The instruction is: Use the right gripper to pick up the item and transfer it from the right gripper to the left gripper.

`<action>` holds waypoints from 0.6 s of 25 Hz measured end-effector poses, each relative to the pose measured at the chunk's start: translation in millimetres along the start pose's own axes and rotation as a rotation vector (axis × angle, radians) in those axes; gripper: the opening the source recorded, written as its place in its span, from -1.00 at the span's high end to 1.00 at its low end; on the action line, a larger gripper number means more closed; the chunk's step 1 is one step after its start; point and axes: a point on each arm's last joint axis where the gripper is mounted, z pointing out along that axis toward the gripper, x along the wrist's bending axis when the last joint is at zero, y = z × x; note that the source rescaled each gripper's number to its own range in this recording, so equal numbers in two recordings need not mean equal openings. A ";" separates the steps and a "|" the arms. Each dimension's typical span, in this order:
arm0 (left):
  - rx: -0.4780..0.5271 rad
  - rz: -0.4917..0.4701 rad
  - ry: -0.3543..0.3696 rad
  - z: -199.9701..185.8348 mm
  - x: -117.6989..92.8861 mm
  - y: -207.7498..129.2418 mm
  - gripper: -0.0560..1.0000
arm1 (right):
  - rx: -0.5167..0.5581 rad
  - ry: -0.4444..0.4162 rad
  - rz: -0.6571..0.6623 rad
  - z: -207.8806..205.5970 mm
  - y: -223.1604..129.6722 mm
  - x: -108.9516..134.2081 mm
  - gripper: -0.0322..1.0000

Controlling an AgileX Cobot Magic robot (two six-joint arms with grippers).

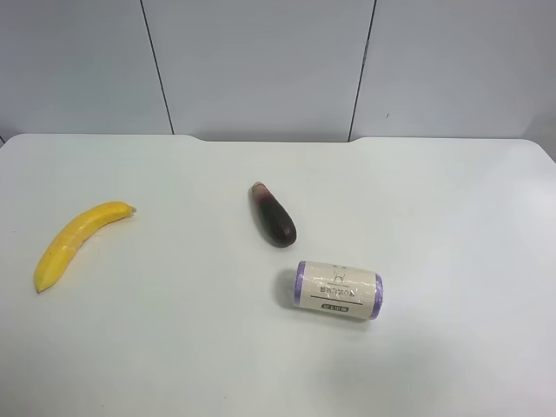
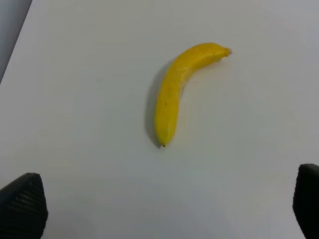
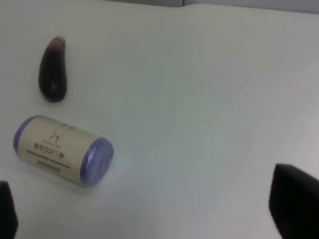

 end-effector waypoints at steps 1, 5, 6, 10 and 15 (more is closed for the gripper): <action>-0.003 0.000 0.000 0.0 0.0 0.2 -1.00 | 0.000 0.000 0.000 0.0 0.0 0.0 -1.00; -0.004 0.000 0.000 0.0 0.0 0.4 -1.00 | 0.000 -0.011 0.006 0.1 0.0 0.1 -1.00; -0.006 0.000 0.000 0.0 0.0 0.5 -1.00 | 0.000 -0.022 0.012 0.2 0.1 0.1 -1.00; -0.006 0.000 0.000 0.0 0.0 0.5 -1.00 | 0.001 -0.090 0.047 0.8 0.4 0.5 -1.00; -0.006 0.000 0.000 0.0 0.0 0.5 -1.00 | 0.001 -0.107 0.056 1.0 0.5 0.6 -1.00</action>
